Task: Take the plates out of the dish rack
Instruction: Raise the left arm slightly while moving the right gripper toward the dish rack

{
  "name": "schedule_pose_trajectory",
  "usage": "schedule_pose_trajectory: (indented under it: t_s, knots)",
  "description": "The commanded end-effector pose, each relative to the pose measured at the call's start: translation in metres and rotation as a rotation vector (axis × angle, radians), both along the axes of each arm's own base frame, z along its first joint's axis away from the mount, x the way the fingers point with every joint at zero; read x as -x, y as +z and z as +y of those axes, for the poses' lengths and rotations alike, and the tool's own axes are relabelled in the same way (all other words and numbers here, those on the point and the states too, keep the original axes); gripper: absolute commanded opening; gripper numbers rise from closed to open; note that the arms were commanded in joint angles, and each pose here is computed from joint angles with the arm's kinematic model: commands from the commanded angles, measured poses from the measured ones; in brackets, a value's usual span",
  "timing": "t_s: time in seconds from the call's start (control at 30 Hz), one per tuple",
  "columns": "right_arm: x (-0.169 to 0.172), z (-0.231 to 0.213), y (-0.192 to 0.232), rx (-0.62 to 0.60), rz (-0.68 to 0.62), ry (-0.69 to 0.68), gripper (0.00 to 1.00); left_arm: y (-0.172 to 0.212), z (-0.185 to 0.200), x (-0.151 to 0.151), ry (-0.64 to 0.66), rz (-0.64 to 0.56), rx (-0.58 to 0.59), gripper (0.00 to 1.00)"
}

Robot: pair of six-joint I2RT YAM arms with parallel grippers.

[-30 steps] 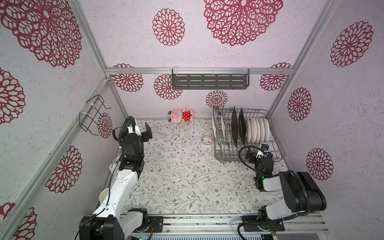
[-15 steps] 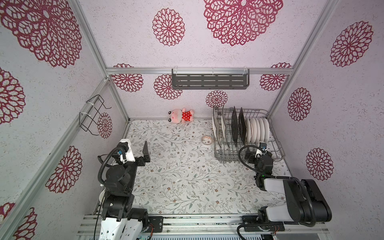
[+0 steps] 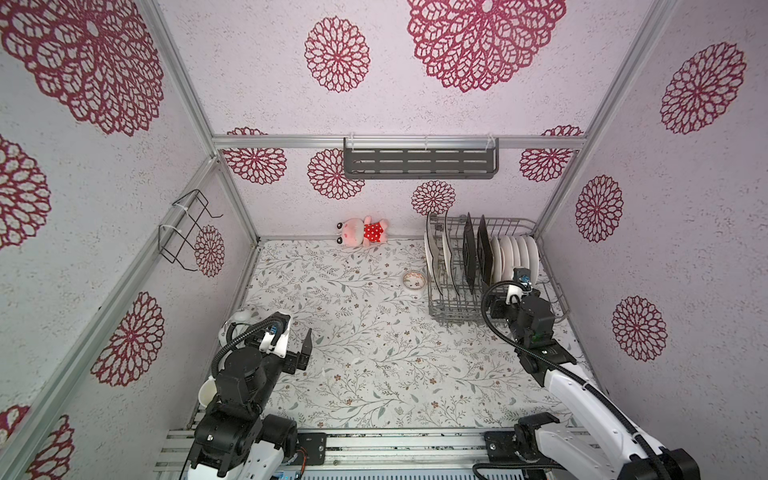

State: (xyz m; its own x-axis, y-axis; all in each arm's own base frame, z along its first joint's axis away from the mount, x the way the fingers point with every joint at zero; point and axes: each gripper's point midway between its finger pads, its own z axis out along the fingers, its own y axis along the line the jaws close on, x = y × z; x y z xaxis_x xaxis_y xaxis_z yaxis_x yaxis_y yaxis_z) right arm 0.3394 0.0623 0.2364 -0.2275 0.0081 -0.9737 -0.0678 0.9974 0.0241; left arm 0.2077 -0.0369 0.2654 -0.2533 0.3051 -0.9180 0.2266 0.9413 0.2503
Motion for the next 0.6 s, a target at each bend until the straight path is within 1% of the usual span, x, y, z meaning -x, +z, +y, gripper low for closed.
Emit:
schedule_pose_trajectory:
  t_s: [0.0, 0.13, 0.27, 0.4, 0.47, 0.57]
  knots:
    - [0.018, 0.025, -0.004, -0.046, 0.070, 0.114, 0.99, -0.001, -0.019, 0.010, -0.129, 0.033, -0.010, 0.97]
    - [0.027, 0.053, 0.000, -0.089, 0.073, 0.237, 0.99, 0.000, -0.023, 0.016, -0.164, 0.066, -0.040, 0.97]
    - [0.029, 0.077, -0.005, -0.068, 0.070, 0.332, 0.98, -0.010, -0.018, 0.029, -0.170, 0.078, -0.074, 0.97]
    - [0.026, 0.099, -0.011, -0.035, 0.055, 0.426, 0.99, -0.005, -0.008, 0.033, -0.105, 0.021, -0.043, 0.98]
    - [0.023, 0.103, -0.013, -0.011, 0.045, 0.437, 0.98, -0.003, -0.006, 0.036, -0.097, 0.003, -0.031, 0.97]
    - [0.016, 0.103, -0.017, 0.002, 0.005, 0.419, 0.98, -0.007, -0.013, 0.042, -0.146, -0.013, -0.021, 0.97]
